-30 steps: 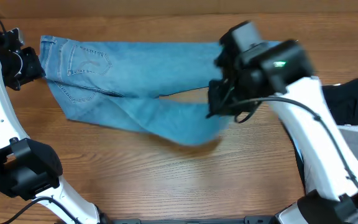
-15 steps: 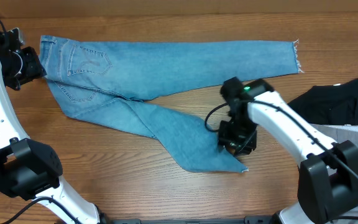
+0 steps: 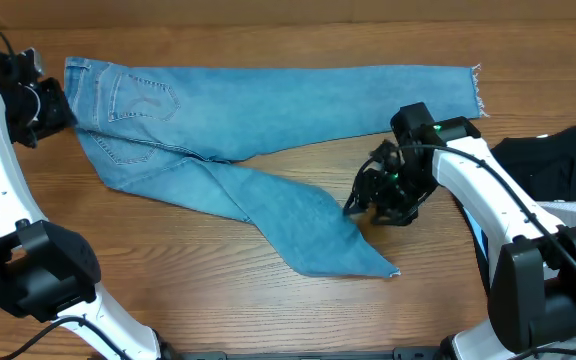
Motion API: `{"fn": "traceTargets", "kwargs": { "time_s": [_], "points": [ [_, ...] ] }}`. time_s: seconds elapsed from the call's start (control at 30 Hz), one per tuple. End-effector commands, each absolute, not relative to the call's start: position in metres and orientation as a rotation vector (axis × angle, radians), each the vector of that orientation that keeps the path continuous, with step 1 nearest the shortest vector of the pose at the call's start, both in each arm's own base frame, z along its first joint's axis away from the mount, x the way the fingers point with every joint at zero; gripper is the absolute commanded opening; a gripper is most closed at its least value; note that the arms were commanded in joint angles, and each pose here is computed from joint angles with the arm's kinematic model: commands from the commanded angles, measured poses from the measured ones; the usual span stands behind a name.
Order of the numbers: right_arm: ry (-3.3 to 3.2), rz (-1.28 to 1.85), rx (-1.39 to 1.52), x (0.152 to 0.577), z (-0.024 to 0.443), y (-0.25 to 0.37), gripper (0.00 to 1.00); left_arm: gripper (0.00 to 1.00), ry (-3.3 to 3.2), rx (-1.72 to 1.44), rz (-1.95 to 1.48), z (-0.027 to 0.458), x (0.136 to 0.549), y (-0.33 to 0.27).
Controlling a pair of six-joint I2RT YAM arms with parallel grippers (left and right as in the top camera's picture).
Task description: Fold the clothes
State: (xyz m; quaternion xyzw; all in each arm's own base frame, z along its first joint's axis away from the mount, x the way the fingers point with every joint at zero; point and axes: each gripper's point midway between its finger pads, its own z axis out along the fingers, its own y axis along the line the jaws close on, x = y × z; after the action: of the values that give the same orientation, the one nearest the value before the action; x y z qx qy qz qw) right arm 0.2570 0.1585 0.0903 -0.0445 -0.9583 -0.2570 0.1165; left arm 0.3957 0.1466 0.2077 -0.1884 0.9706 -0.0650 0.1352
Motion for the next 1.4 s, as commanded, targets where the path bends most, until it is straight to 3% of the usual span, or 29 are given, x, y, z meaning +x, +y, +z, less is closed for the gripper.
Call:
{"fn": "traceTargets", "kwargs": {
  "time_s": [0.0,0.13,0.23,0.3,0.5,0.53,0.73,0.8,0.93,1.0,1.2,1.37],
  "points": [
    [-2.727,-1.014,0.18,0.242,0.112,0.189,0.68,0.31,2.893,-0.53,-0.277,0.181,0.389,0.124],
    [-2.748,-0.956,0.284,0.236,0.106,0.198,0.73,0.32,2.961,-0.499,-0.316,0.148,0.385,0.106],
    [-2.789,-0.898,0.333,0.238,0.1,0.204,0.73,0.43,2.979,-0.468,-0.323,0.126,0.386,0.096],
    [-2.82,-0.838,0.312,0.24,0.094,0.207,0.73,0.45,2.975,-0.446,-0.319,0.114,0.39,0.092],
    [-2.769,-0.984,0.305,0.237,0.105,0.239,0.42,0.41,2.909,-0.4,-0.295,0.084,0.407,0.091],
    [-2.796,-0.937,0.248,0.24,0.101,0.237,0.4,0.39,2.895,-0.395,-0.29,0.081,0.41,0.092],
    [-2.912,-0.8,0.114,0.258,0.09,0.226,0.58,0.44,2.8,-0.37,-0.237,0.075,0.431,0.102],
    [-2.912,-0.8,0.114,0.258,0.09,0.226,0.59,0.41,2.759,-0.359,-0.212,0.078,0.441,0.106],
    [-2.913,-0.8,0.114,0.258,0.09,0.226,0.6,0.12,2.762,-0.361,-0.203,0.076,0.44,0.107],
    [-2.917,-0.805,0.116,0.26,0.09,0.227,0.6,0.08,2.787,-0.376,-0.154,0.066,0.433,0.112],
    [-2.925,-0.814,0.121,0.262,0.09,0.228,0.6,0.05,2.8,-0.456,-0.003,0.019,0.411,0.133],
    [-2.925,-0.815,0.122,0.262,0.09,0.228,0.59,0.09,2.736,-0.525,-0.082,-0.009,0.402,0.136]
  ]
}}
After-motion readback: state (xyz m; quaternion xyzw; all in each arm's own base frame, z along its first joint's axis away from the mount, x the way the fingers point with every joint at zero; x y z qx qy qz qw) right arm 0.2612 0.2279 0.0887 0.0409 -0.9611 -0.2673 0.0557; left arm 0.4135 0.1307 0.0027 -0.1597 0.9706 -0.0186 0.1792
